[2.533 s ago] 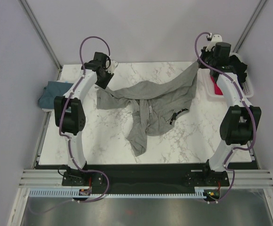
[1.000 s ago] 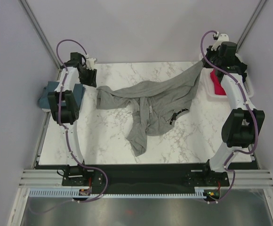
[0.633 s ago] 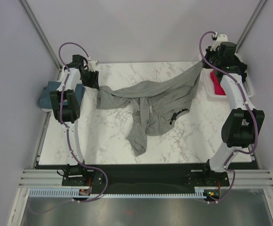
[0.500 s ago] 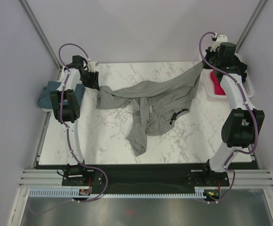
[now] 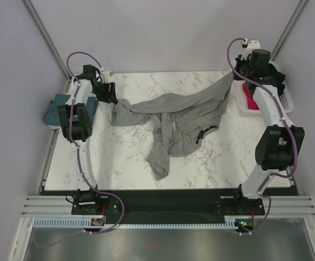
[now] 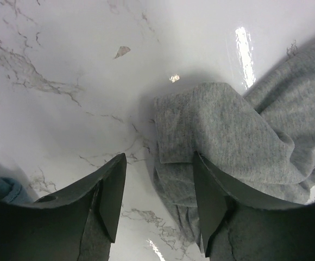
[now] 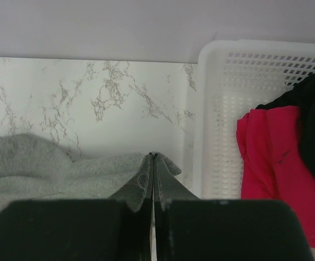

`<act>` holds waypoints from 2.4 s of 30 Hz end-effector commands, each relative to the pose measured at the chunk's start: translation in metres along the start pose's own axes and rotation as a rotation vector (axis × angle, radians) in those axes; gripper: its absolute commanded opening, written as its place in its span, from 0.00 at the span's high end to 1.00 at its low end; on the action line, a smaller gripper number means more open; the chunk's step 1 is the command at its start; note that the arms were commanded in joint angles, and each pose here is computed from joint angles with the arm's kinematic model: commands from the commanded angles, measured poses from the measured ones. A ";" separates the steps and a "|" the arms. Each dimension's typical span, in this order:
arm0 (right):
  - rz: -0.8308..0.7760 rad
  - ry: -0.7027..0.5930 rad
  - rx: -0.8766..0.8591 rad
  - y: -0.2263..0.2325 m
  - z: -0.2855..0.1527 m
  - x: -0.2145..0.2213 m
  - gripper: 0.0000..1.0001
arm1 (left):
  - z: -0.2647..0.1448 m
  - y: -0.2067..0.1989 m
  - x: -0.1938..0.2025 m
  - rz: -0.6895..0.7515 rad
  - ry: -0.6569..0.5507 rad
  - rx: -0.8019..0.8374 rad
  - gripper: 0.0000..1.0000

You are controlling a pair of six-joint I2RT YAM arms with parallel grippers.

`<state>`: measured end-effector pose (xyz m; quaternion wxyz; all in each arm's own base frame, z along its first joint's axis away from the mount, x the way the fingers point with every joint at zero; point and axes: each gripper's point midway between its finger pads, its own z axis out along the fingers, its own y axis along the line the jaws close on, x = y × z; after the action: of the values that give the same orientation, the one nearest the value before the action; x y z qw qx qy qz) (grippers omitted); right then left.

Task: Fold and stack the t-shirts
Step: Flatten the tshirt out

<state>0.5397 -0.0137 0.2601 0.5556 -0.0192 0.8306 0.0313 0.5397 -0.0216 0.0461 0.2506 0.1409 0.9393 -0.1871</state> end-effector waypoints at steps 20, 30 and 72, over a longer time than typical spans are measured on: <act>-0.079 -0.070 0.003 0.016 -0.011 -0.026 1.00 | -0.007 -0.002 -0.011 -0.099 -0.058 0.083 0.54; -0.102 -0.065 0.005 0.019 -0.012 -0.024 1.00 | 0.001 -0.009 -0.001 -0.182 -0.054 0.185 0.51; -0.173 -0.067 0.009 0.038 -0.004 -0.025 1.00 | -0.042 -0.013 -0.048 -0.051 -0.204 0.210 0.98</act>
<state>0.5401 0.0256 0.2583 0.5538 -0.0882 0.8280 -0.0084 0.5374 -0.0335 0.0442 0.2434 0.0797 0.9077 -0.3325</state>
